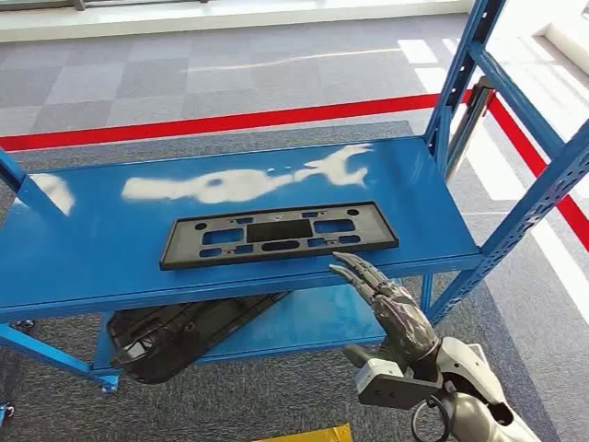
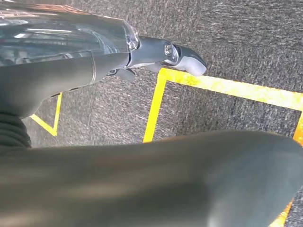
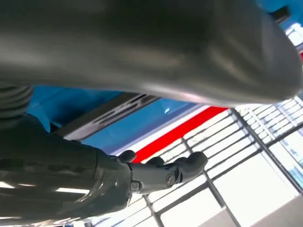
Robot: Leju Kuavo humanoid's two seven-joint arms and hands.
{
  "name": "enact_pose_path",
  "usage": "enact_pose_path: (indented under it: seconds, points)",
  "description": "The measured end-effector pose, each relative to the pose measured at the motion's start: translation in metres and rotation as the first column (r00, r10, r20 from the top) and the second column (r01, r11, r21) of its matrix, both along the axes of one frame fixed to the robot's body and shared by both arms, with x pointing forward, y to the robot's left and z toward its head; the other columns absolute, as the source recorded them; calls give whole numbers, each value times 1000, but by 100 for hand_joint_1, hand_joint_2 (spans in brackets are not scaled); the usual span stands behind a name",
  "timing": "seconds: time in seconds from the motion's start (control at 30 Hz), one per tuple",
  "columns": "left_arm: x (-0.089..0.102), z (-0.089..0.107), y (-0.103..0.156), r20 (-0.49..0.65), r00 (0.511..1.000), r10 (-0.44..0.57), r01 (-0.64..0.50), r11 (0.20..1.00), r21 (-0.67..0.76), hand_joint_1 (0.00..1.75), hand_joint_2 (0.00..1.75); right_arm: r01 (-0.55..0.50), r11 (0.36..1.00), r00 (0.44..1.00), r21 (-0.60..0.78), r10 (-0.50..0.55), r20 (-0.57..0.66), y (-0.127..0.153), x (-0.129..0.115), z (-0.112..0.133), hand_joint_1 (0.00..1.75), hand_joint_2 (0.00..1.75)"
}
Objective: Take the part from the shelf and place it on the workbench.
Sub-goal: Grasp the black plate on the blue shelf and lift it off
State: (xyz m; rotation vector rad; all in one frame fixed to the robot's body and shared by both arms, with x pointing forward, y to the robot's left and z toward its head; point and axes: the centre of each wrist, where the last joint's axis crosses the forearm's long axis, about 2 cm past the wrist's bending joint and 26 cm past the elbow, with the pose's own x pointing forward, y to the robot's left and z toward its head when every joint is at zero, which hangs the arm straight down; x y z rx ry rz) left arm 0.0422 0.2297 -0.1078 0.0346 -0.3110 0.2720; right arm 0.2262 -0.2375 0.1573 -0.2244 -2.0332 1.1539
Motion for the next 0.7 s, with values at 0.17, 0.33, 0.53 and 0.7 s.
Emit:
enact_pose_path:
  seconds: [0.17,0.33,0.53,0.7]
  points:
    - [1,0,0,-10,1000,-25,25,1000,-2,0,0,65,992,990,-110,-50,133,19,17,0,0,0]
    - [2,0,0,-10,998,-59,59,998,-4,0,0,78,976,972,-204,-29,232,48,36,4,0,0]
    - [2,0,-1,-14,996,-90,89,996,-10,0,0,57,965,972,-255,5,236,74,52,9,0,0]
    - [2,0,-1,-17,994,-111,111,994,-14,0,0,76,951,972,-299,-4,236,87,61,8,0,0]
